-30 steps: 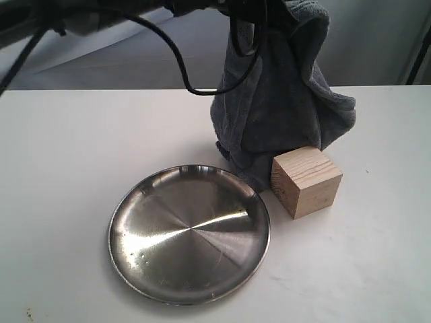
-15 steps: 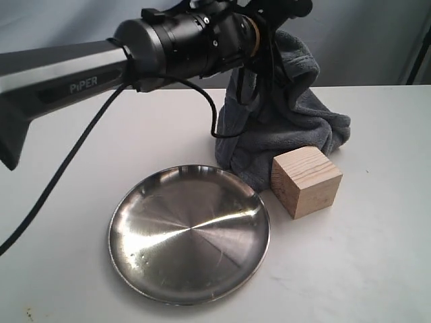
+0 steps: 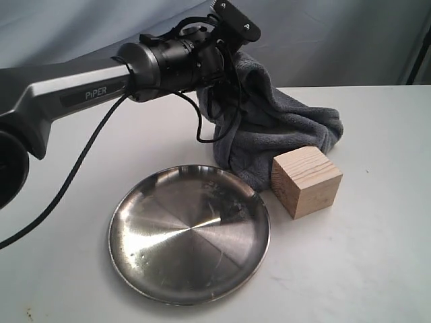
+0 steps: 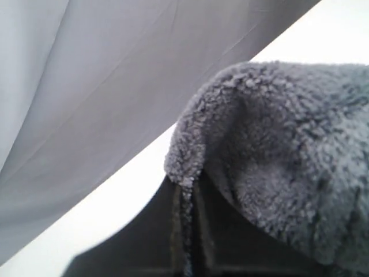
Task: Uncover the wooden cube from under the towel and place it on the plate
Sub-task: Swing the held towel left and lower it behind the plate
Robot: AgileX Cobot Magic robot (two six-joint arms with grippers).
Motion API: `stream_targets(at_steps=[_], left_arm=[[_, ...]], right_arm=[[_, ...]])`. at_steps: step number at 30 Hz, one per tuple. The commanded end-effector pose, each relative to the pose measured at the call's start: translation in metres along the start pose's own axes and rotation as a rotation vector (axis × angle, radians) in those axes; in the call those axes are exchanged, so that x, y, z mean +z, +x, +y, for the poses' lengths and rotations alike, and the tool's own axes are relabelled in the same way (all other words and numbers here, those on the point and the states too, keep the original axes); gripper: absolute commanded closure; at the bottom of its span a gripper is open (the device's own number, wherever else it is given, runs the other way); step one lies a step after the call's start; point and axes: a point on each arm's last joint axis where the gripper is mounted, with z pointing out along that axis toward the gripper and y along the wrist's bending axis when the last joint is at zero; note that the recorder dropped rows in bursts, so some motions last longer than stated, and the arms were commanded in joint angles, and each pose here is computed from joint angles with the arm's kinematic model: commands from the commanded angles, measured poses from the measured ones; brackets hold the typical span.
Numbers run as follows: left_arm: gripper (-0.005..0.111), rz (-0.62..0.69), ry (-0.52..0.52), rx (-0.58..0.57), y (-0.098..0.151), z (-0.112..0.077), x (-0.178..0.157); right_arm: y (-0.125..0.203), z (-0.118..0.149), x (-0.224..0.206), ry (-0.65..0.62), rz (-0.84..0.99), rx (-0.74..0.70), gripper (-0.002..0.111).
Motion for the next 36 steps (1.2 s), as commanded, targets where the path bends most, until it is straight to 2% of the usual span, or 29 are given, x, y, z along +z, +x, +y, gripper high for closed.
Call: stream_targets(at_steps=[1,7,10,13,21,23,30,36], left_arm=[[0.107,0.079,-0.026,-0.070,0.009,0.012,0.002],[0.107,0.228,-0.082,-0.122,0.033,0.031,0.014],[0.107,0.329,-0.070,-0.170,0.052,0.029,0.026],[0.107,0.386,-0.071,-0.158,0.065,0.022,0.036],[0.106,0.416,-0.066,-0.140,0.070,0.019,0.038],[0.100,0.426,-0.066,-0.145,0.071,0.019,0.038],[0.054,0.438,-0.057,-0.162,0.072,0.018,0.037],[0.033,0.487,-0.079,-0.159,0.076,0.020,0.035]], right_arm=[[0.001,0.000,0.000,0.003,-0.004,0.000,0.108],[0.001,0.000,0.000,0.003,-0.004,0.000,0.108],[0.001,0.000,0.000,0.003,-0.004,0.000,0.108],[0.001,0.000,0.000,0.003,-0.004,0.000,0.108],[0.001,0.000,0.000,0.003,-0.004,0.000,0.108],[0.001,0.000,0.000,0.003,-0.004,0.000,0.108],[0.001,0.000,0.000,0.003,-0.004,0.000,0.108],[0.001,0.000,0.000,0.003,-0.004,0.000,0.108]])
